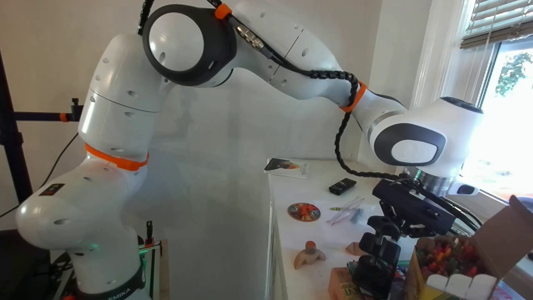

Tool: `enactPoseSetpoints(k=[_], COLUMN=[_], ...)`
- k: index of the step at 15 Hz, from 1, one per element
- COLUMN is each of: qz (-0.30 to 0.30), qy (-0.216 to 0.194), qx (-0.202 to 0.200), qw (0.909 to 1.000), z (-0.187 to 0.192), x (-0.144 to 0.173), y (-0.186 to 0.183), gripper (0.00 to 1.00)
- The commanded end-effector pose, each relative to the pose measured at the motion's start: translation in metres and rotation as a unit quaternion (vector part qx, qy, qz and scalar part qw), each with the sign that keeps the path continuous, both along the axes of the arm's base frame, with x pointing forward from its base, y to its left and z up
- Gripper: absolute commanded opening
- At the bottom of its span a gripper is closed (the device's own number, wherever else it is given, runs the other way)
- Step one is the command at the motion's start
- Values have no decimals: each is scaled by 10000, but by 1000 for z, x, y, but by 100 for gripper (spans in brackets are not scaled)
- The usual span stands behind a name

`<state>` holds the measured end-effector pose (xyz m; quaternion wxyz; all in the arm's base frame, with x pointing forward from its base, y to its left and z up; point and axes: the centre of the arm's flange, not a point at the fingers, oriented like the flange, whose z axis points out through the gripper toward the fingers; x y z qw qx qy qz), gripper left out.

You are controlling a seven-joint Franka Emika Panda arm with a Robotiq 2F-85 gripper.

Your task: Pick up the plastic bag and shake it

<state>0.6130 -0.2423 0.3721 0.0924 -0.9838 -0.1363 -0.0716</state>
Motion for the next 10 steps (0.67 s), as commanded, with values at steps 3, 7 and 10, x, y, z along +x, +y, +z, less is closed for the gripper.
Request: enactPoseSetpoints(k=[3, 7, 10], qz=[-65, -23, 108], qy=[-129, -490, -865], qx=[-335, -1099, -1911], qw=[9993, 9927, 9777], z=[38, 68, 85], x=[-10, -16, -16], y=[-3, 4, 22], gripper=[0, 0, 0])
